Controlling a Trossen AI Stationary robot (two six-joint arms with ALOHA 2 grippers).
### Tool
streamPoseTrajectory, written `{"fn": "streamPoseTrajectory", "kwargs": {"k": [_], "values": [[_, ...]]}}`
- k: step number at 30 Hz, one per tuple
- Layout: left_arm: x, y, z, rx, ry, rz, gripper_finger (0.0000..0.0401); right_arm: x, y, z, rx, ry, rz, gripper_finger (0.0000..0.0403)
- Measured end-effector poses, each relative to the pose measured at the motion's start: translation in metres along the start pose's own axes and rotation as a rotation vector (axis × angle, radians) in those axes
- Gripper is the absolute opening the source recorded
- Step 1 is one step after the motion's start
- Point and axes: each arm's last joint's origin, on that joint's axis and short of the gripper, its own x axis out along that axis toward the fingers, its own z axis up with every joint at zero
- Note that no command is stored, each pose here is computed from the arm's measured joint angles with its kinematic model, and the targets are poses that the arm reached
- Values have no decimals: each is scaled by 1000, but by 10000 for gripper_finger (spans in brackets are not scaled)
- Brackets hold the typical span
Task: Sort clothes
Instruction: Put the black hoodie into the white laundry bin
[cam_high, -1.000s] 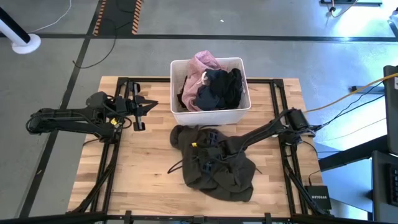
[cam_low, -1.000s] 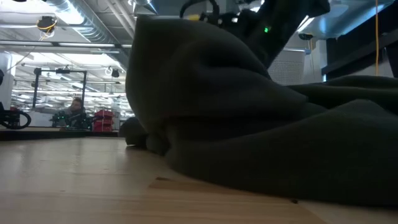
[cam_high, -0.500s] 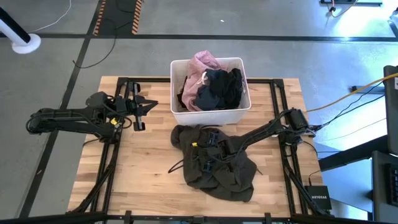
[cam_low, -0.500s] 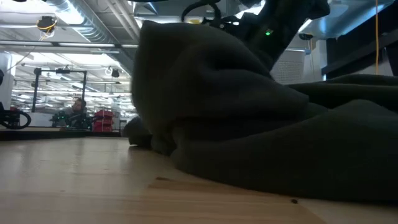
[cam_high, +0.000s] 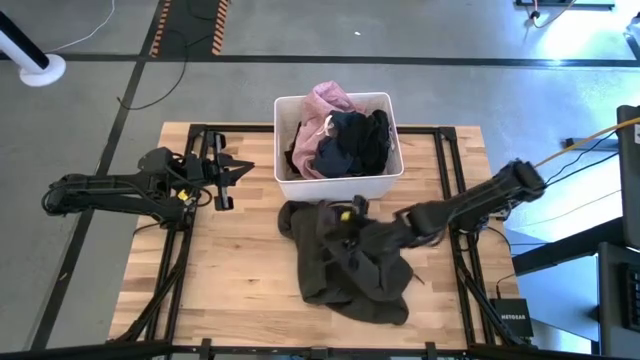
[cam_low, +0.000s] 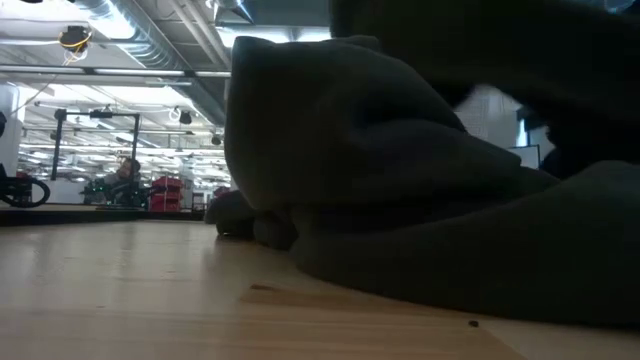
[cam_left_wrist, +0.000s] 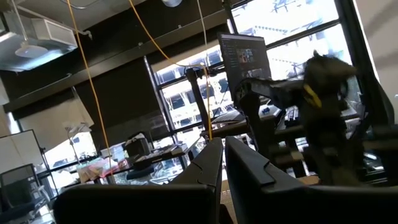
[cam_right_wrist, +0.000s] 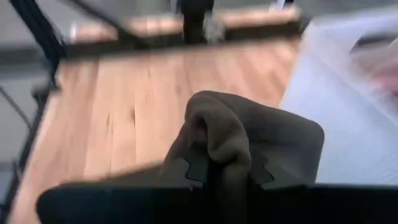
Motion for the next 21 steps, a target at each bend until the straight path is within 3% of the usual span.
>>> {"fn": "streamPoseTrajectory", "kwargs": {"k": [7, 12, 21], "values": [[0, 0, 0, 5, 1, 0, 15, -61, -19, 52, -41, -287, -41, 40], [0, 0, 0, 7, 1, 0, 15, -100, -27, 99, -138, -436, -114, 40], [0, 0, 0, 5, -1, 0, 15, -162, -81, 184, -221, -675, -389, 40]]}}
